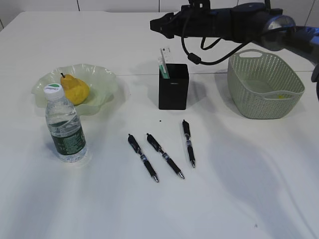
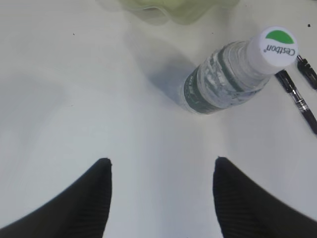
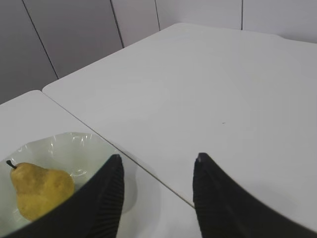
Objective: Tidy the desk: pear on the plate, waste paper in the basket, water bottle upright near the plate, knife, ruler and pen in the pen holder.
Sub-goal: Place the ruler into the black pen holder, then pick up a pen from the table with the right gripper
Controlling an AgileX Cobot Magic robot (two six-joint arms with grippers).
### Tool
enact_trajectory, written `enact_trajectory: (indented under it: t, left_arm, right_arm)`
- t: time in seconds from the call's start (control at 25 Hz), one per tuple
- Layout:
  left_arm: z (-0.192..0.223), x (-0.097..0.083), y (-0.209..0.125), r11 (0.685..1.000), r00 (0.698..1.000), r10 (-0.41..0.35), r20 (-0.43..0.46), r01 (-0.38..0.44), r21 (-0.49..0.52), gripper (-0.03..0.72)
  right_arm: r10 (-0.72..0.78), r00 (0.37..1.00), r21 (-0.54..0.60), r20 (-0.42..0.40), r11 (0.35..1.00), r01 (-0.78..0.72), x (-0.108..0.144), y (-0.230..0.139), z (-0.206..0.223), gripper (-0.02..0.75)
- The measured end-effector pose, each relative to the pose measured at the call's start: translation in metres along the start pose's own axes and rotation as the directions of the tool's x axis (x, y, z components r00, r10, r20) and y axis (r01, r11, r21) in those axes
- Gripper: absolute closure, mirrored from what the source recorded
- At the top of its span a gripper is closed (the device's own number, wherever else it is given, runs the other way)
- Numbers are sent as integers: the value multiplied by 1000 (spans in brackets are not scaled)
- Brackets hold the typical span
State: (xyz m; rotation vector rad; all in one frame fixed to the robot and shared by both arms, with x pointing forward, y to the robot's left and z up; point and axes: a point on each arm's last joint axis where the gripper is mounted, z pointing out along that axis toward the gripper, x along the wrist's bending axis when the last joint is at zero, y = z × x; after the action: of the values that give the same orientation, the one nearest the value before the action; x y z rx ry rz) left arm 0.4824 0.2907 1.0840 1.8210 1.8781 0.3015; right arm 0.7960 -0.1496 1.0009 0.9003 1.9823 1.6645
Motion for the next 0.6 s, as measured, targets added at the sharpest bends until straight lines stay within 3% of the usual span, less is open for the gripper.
enact_trajectory:
  t: [0.2, 0.6]
  left_arm:
    - [0, 0, 0, 1000, 1000, 1, -1, -1, 0, 232]
    - [0, 1, -1, 1000, 1000, 13, -16, -13, 8, 232]
  right_arm:
    - [-18, 1000, 60, -3, 998, 18, 11, 30, -17, 394]
    - [-34, 999, 364, -10, 931, 35, 54, 70, -53, 393]
